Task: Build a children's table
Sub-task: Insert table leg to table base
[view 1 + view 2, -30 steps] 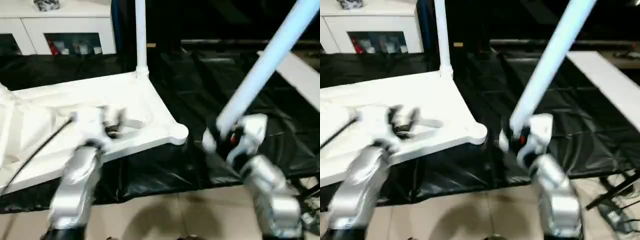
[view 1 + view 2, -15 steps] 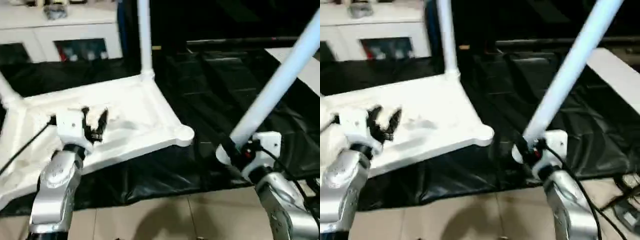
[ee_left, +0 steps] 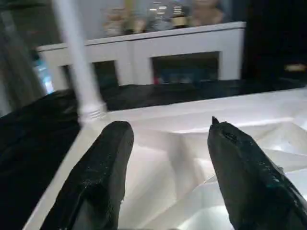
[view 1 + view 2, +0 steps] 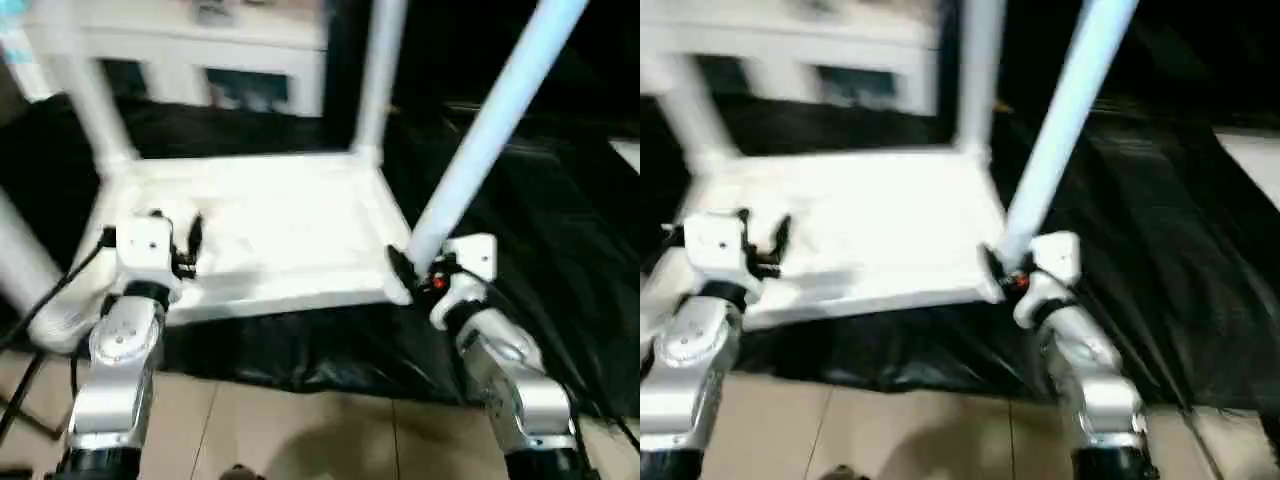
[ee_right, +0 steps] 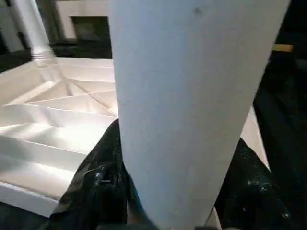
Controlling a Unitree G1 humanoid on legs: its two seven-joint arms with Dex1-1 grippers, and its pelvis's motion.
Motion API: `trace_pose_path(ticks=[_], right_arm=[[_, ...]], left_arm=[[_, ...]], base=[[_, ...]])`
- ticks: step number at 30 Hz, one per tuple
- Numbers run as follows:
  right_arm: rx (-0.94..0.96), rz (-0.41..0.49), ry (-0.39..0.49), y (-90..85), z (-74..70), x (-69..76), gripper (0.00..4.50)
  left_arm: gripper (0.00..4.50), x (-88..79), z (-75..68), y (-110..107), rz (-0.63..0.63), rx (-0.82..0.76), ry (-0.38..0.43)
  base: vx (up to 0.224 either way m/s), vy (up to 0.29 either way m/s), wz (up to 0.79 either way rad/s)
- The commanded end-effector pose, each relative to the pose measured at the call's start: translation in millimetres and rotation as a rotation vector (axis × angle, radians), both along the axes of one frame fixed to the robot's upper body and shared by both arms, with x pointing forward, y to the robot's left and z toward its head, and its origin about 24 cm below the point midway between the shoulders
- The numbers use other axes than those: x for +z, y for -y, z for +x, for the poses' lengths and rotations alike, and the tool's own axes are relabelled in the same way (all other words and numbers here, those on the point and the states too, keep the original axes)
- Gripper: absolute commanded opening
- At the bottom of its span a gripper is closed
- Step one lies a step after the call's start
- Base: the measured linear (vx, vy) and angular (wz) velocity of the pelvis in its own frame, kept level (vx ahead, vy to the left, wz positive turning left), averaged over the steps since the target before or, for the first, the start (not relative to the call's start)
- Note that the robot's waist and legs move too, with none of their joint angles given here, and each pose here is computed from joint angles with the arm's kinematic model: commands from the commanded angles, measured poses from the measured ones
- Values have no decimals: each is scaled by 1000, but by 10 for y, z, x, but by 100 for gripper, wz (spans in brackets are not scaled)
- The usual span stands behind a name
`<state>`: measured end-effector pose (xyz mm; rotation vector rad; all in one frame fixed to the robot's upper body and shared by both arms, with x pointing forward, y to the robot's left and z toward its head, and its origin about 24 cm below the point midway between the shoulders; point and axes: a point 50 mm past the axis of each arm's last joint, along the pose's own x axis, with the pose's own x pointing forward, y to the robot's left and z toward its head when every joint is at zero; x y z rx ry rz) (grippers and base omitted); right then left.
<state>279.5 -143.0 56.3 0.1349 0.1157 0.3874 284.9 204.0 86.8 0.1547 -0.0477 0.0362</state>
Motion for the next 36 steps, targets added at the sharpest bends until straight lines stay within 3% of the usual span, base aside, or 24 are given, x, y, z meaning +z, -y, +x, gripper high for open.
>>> trace_pose_path(ticks=[1,5,8,13,21,29,32,36], right_arm=[[-66,-5,-21,147,-9,-32,190],[-98,-29,-3,237,-38,-56,190],[-96,-41,-4,229,-58,-53,190],[-111,-43,26,221,-74,11,190],[-97,-53,28,170,-40,44,190],[-27,-84,51,108,17,88,190],[64,20,49,80,19,138,190],[77,51,51,88,60,166,189]], left_arm=[[284,3,53,99,-28,-13,-9],[284,7,117,223,-23,-113,-4],[284,44,158,279,-74,-181,46],[284,-5,181,274,-96,-160,33],[284,-53,109,211,-94,-167,15],[284,-78,34,114,-77,-102,14],[284,87,71,97,-175,-276,147],[284,132,182,131,-161,-514,95]], base=[[7,-236,29],[31,-171,9],[-55,-118,27],[-31,-3,-13],[54,-29,-30],[192,30,-6],[-29,6,-19],[-19,-32,5]])
